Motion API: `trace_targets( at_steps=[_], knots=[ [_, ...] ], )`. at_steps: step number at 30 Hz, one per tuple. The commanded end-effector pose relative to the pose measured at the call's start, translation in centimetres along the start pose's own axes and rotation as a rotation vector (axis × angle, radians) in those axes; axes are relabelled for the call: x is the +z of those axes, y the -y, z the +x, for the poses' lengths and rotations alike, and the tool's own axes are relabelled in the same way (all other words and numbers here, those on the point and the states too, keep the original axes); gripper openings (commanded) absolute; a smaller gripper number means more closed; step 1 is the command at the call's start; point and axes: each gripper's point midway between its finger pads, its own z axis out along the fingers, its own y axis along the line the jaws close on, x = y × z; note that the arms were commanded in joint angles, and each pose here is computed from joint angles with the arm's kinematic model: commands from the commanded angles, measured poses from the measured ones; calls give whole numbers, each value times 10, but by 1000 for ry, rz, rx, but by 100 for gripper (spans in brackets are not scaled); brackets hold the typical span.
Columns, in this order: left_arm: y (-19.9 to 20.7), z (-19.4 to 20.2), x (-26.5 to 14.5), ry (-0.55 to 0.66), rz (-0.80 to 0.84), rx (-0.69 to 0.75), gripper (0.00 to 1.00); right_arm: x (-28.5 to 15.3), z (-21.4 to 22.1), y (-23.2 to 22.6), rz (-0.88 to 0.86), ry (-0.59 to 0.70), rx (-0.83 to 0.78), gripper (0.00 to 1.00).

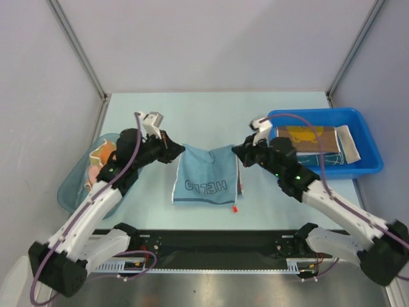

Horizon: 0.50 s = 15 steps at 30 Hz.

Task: Fold and stack the towels
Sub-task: Fold the towel

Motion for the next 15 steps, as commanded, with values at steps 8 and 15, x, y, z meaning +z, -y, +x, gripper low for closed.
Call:
trace_targets(
  at_steps=[8,15],
  knots=[
    [-148,4,60,44,-456,-124,0,131,40,92,67,-14,74,0],
    [-222,4,149,-84,-433,-156,22,222,65,156,62,-126,124,13]
  ],
)
